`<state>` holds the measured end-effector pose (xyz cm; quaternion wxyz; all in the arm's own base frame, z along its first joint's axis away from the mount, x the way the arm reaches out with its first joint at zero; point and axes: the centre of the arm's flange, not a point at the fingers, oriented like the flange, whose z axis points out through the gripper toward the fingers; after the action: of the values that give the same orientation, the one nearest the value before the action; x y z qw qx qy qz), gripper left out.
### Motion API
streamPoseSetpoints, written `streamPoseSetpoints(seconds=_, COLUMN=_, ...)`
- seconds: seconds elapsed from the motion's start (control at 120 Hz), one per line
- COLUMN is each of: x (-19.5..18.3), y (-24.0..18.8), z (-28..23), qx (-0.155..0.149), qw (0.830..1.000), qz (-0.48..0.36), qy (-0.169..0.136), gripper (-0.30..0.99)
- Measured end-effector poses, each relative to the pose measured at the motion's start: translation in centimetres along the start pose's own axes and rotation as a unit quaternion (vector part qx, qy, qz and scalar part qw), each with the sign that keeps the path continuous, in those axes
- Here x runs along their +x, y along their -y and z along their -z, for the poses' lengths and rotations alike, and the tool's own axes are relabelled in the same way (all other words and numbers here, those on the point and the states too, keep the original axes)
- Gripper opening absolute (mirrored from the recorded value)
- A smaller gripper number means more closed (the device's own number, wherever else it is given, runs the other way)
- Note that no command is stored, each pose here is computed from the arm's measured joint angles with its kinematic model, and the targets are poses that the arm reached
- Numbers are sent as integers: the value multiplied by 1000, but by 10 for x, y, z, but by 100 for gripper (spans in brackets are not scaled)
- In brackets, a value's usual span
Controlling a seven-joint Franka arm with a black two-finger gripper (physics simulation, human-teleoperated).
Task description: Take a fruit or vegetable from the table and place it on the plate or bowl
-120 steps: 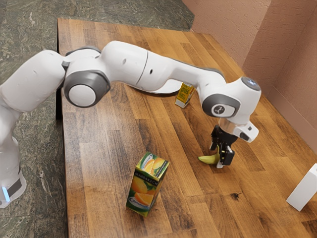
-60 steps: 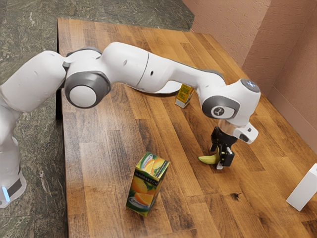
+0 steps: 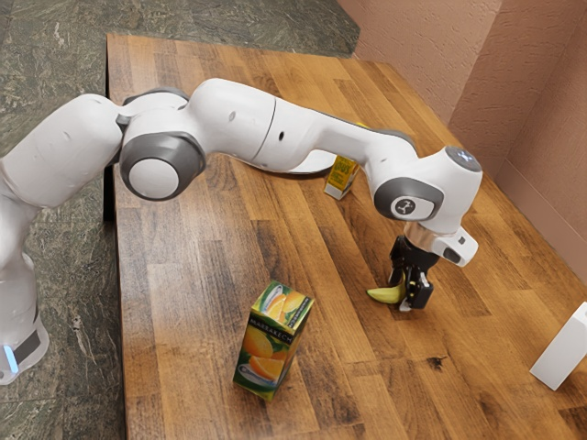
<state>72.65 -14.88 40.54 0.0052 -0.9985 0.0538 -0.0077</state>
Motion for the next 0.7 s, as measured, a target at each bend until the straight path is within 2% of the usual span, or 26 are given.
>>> streamPoseSetpoints(seconds=0.283, x=-1, y=1, z=-1, qx=-7, qw=1000, qz=6, qy=4, gripper=40)
streamPoseSetpoints(seconds=0.425, x=-1, y=2, z=-1, qx=-7, qw=1000, qz=7, qy=4, gripper=30)
streamPoseSetpoints(seconds=0.7, x=-2, y=3, z=2, qx=-5, qw=1000, qz=9, qy=6, gripper=27)
